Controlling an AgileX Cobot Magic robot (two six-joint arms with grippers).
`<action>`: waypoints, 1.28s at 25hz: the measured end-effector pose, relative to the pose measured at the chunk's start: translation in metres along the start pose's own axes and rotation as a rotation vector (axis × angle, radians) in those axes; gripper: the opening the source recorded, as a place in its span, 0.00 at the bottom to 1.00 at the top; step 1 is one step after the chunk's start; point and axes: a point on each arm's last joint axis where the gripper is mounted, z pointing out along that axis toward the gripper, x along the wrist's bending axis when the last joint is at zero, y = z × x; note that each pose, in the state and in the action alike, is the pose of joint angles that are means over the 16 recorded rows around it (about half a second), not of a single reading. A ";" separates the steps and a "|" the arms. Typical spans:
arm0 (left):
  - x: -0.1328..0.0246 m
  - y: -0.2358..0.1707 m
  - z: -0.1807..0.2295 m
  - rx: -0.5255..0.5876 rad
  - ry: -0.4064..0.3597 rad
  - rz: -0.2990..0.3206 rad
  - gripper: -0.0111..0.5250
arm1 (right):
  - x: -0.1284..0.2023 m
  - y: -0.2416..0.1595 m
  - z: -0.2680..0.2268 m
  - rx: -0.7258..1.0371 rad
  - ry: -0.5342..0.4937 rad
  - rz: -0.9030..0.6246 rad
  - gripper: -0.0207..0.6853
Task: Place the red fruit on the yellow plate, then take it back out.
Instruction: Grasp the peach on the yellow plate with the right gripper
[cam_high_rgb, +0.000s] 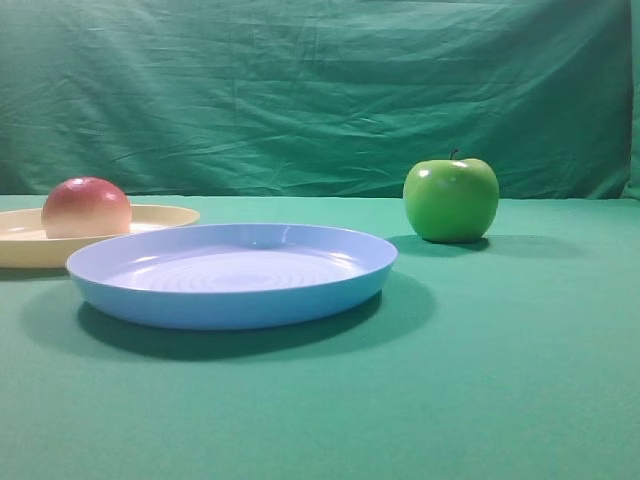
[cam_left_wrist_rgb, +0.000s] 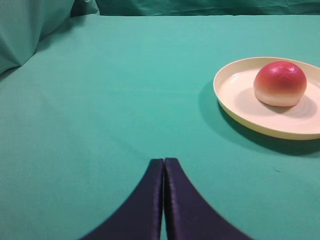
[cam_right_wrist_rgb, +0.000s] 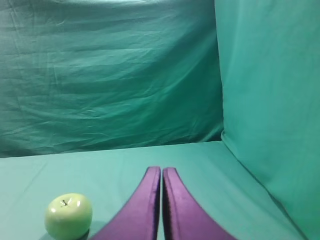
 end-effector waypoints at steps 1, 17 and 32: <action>0.000 0.000 0.000 0.000 0.000 0.000 0.02 | 0.000 -0.008 0.001 0.006 -0.002 -0.002 0.03; 0.000 0.000 0.000 0.000 0.000 0.000 0.02 | -0.002 -0.077 0.010 0.209 0.002 -0.036 0.03; 0.000 0.000 0.000 0.000 0.000 0.000 0.02 | -0.001 -0.080 0.009 0.244 0.008 -0.035 0.03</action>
